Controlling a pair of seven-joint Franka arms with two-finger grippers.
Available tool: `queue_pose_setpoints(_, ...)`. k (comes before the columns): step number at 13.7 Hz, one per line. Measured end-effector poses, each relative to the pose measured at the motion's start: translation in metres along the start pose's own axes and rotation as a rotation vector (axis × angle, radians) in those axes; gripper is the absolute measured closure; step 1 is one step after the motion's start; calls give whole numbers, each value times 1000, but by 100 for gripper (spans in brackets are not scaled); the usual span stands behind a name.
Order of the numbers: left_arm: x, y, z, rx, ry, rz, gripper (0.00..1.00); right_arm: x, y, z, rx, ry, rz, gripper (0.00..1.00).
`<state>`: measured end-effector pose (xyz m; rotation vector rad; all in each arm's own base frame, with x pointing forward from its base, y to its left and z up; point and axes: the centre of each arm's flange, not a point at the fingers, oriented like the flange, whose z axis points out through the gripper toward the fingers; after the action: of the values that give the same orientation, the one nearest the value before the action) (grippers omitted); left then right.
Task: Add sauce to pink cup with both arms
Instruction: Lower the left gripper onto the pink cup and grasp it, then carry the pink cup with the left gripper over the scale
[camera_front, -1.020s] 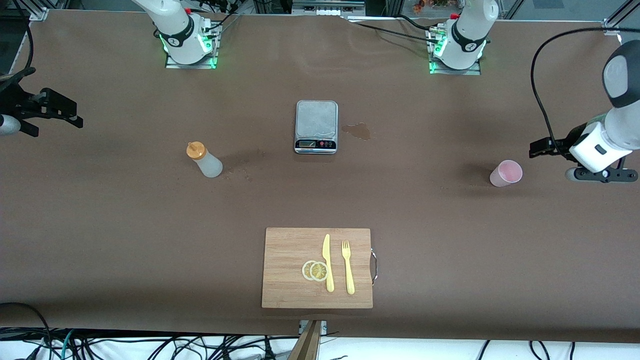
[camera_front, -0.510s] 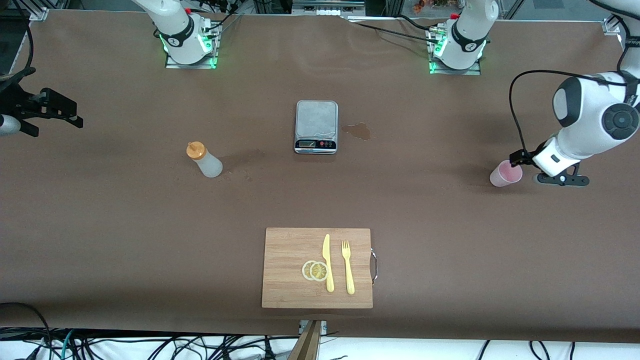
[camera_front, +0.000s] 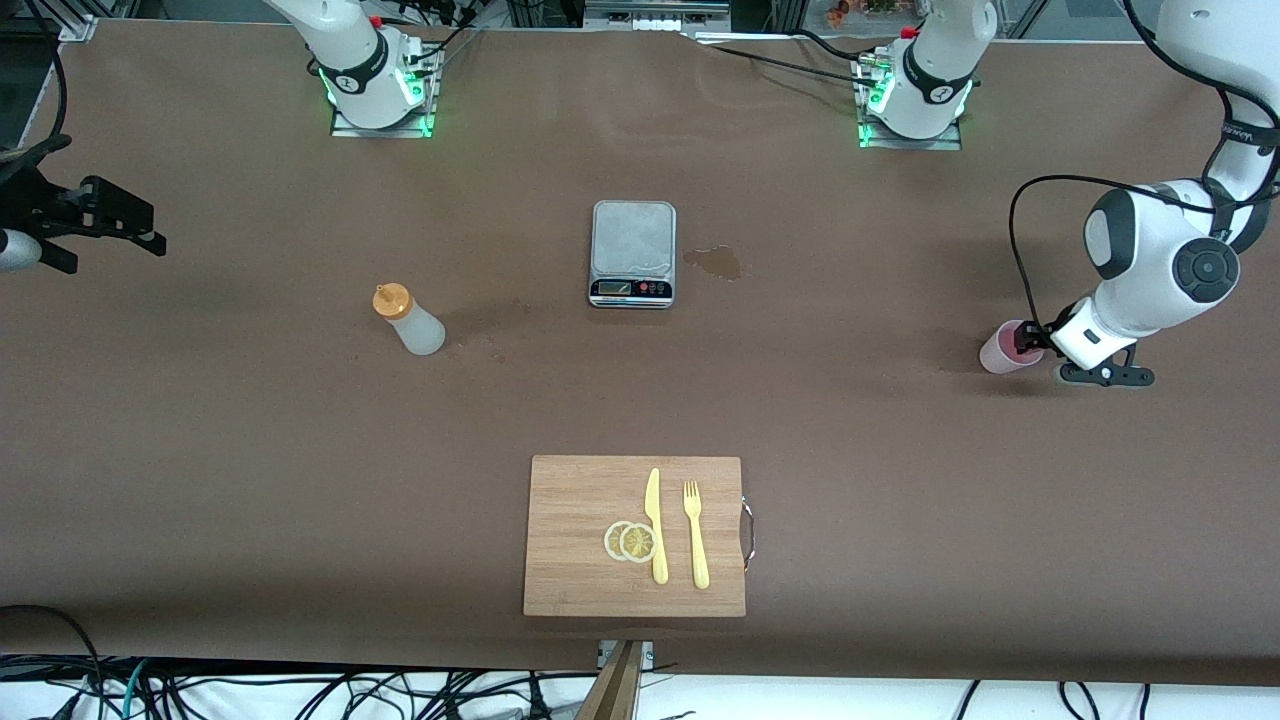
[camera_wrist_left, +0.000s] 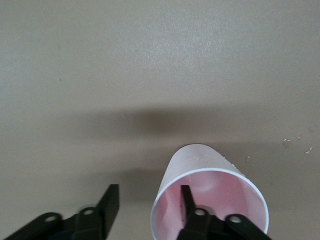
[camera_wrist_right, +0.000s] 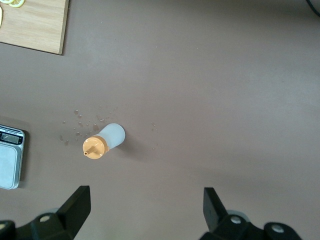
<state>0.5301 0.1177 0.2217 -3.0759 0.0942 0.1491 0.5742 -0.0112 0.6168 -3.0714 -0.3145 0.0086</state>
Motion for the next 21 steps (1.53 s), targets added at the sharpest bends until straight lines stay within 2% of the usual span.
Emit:
queue_pose_setpoints(4,3,-1,-4,2,7,0,91,0,0,0,0,0,0,0)
queue_pose_setpoints(5,6,1,-9,3,9,5,95,0,0,0,0,0,0,0)
queue_pose_setpoints(7,10,5,-18,2,-4,14,95,0,0,0,0,0,0,0)
queue_pose_setpoints(11,31,32,-69,-5,-89,61,96,0,0,0,0,0,-1,0)
queue_pose_setpoints(14,41,69,-107,-1,-103,76,96,0,0,0,0,0,-1,0)
queue_pose_setpoints(16,41,85,-111,-4,-106,88,96,0,0,0,0,0,-1,0)
queue_pose_setpoints(21,41,126,-105,-80,-118,95,96,0,0,0,0,0,-1,0)
